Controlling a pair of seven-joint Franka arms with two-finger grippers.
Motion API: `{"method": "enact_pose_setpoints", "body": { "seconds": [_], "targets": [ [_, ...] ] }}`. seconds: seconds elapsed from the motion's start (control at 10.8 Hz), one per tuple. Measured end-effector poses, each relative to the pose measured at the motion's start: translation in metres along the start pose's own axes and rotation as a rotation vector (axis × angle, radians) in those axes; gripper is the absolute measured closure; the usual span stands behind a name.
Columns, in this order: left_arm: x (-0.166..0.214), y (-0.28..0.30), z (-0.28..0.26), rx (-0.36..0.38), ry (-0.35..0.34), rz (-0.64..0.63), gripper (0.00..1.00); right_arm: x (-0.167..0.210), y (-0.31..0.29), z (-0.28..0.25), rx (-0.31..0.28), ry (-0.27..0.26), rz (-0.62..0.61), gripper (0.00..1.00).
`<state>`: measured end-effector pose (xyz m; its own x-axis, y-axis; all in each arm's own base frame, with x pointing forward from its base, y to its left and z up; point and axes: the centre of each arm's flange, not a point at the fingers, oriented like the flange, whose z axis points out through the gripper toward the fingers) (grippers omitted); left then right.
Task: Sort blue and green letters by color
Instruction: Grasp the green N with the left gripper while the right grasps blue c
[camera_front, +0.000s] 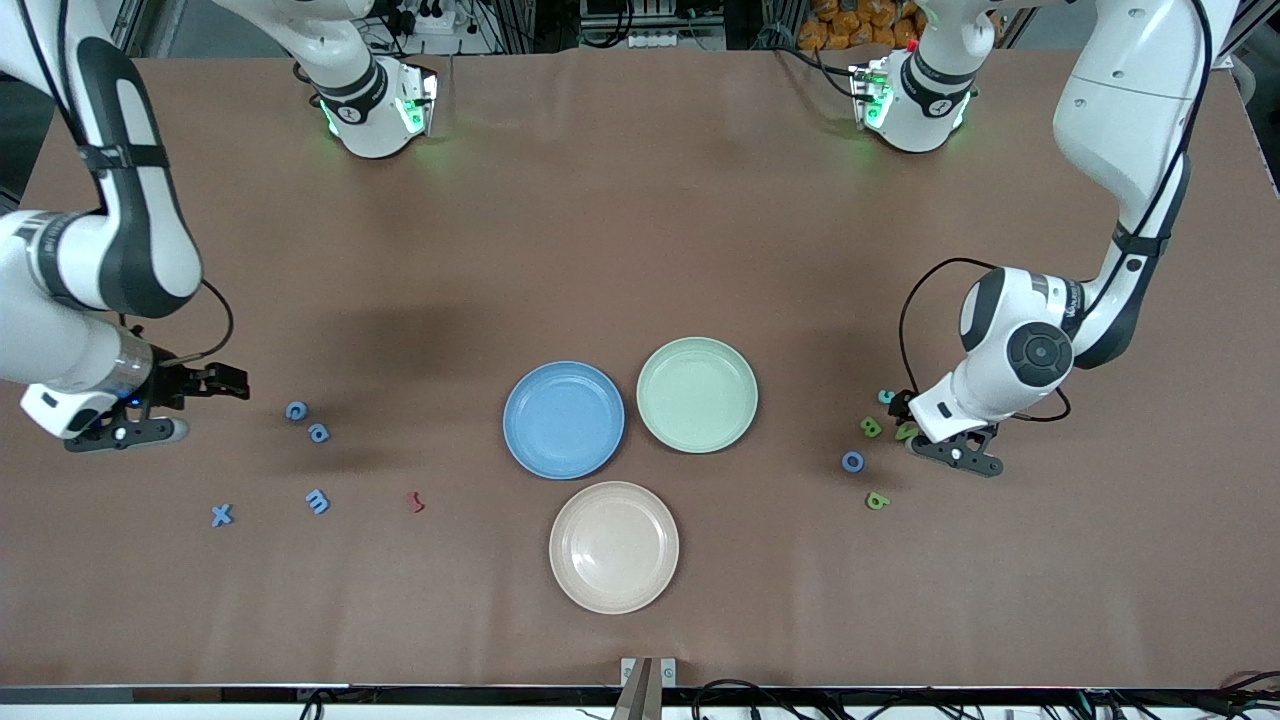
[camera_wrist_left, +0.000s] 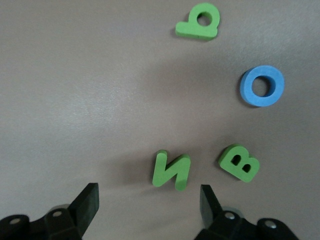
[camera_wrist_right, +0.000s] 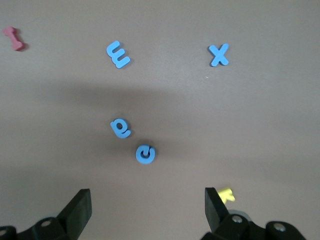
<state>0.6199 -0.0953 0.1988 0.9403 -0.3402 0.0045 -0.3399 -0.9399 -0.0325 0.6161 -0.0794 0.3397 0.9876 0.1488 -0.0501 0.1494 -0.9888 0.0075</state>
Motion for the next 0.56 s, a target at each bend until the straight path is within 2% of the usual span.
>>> {"method": "enact_pose_setpoints", "body": {
  "seconds": [0.19, 0.56],
  "targets": [
    [-0.001, 0.002, 0.010, -0.003, -0.009, 0.008, 0.15, -0.014, -0.006, 0.039, -0.006, 0.029, -0.003, 0.00],
    [-0.001, 0.002, 0.016, -0.006, -0.016, 0.009, 0.21, -0.028, -0.010, 0.097, 0.004, -0.006, -0.004, 0.00]
  ]
}}
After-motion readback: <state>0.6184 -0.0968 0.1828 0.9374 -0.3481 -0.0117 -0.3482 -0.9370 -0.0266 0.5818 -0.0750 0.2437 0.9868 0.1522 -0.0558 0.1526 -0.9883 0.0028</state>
